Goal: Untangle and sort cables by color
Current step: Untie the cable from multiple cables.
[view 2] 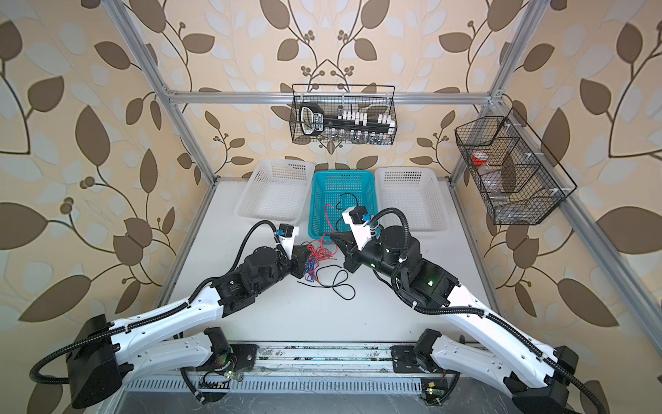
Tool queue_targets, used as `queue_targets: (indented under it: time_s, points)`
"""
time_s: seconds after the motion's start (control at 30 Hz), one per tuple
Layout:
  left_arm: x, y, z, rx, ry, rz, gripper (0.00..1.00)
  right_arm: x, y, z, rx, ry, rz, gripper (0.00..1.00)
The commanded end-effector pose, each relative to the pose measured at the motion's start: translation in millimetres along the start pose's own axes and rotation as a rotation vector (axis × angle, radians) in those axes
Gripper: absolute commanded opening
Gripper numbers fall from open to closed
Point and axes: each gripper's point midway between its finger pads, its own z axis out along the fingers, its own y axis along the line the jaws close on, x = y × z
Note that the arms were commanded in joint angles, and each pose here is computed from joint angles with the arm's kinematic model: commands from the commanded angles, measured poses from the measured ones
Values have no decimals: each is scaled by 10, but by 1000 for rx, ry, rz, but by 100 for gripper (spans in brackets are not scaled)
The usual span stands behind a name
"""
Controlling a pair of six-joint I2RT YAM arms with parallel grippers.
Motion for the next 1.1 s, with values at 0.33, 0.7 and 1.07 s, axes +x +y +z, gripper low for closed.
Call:
queue_targets:
  time_s: [0.33, 0.7, 1.07]
  points:
    - [12, 628, -372, -317, -36, -40, 0, 795, -1276, -458, 474, 124, 106, 0]
    - [14, 725, -449, -376, -32, -25, 0, 856, -1334, -499, 473, 136, 109, 0]
    - [-186, 870, -606, -483, -52, -53, 0, 804, -1512, -586, 572, 135, 124, 0]
